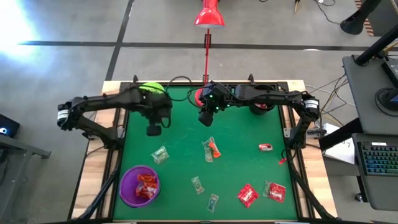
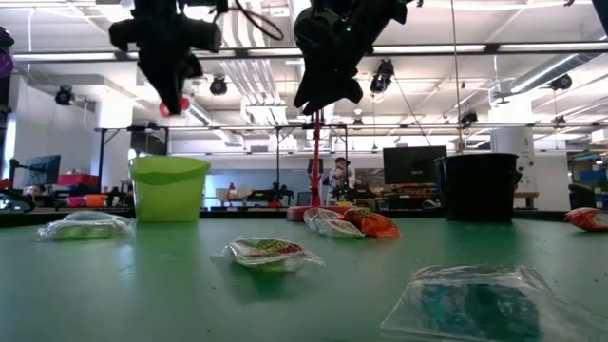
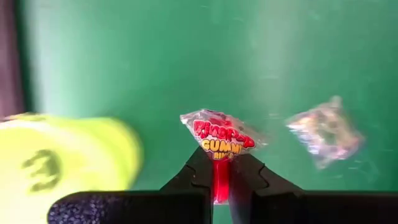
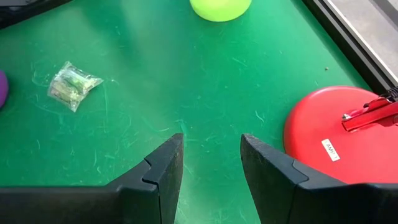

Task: Sort candy
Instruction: Put the transparent candy into the green bucket

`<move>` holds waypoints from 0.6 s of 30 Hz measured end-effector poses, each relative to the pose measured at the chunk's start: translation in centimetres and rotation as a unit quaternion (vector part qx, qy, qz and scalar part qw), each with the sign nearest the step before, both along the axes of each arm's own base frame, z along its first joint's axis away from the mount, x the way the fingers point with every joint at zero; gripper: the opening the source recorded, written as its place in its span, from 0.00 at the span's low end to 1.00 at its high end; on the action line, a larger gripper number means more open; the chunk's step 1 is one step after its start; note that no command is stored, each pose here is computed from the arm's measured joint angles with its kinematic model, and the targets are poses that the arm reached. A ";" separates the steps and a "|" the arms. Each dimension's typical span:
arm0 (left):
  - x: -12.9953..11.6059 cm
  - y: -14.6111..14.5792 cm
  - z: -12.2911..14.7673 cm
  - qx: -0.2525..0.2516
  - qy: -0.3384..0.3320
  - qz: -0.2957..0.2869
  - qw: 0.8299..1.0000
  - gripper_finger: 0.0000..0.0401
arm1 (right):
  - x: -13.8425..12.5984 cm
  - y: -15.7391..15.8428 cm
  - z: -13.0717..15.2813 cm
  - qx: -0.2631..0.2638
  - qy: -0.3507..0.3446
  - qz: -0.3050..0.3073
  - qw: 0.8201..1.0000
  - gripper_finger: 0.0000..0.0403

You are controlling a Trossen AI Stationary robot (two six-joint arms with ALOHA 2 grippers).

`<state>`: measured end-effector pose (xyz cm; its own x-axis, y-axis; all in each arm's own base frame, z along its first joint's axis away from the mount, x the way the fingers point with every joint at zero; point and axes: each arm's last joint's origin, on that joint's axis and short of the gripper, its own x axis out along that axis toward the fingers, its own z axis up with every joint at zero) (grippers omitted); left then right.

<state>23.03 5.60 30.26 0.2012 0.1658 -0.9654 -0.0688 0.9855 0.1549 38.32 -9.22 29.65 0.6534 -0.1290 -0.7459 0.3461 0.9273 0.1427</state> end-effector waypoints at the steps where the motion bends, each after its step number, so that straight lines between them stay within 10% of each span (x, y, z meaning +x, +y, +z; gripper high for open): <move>1: -0.1 0.2 0.6 0.019 0.006 0.008 1.000 0.00 | 0.0 0.0 0.0 0.000 0.000 0.000 1.000 0.38; 18: -3.7 8.5 2.8 0.125 0.044 0.148 0.980 0.00 | -0.4 0.1 -0.3 0.008 0.025 0.003 1.000 0.38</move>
<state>19.30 14.07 33.08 0.0255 0.4375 -0.8989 -0.3222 0.8548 0.4069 37.94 -9.11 29.34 0.6154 -0.1135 -0.7800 0.3477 0.9272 0.1393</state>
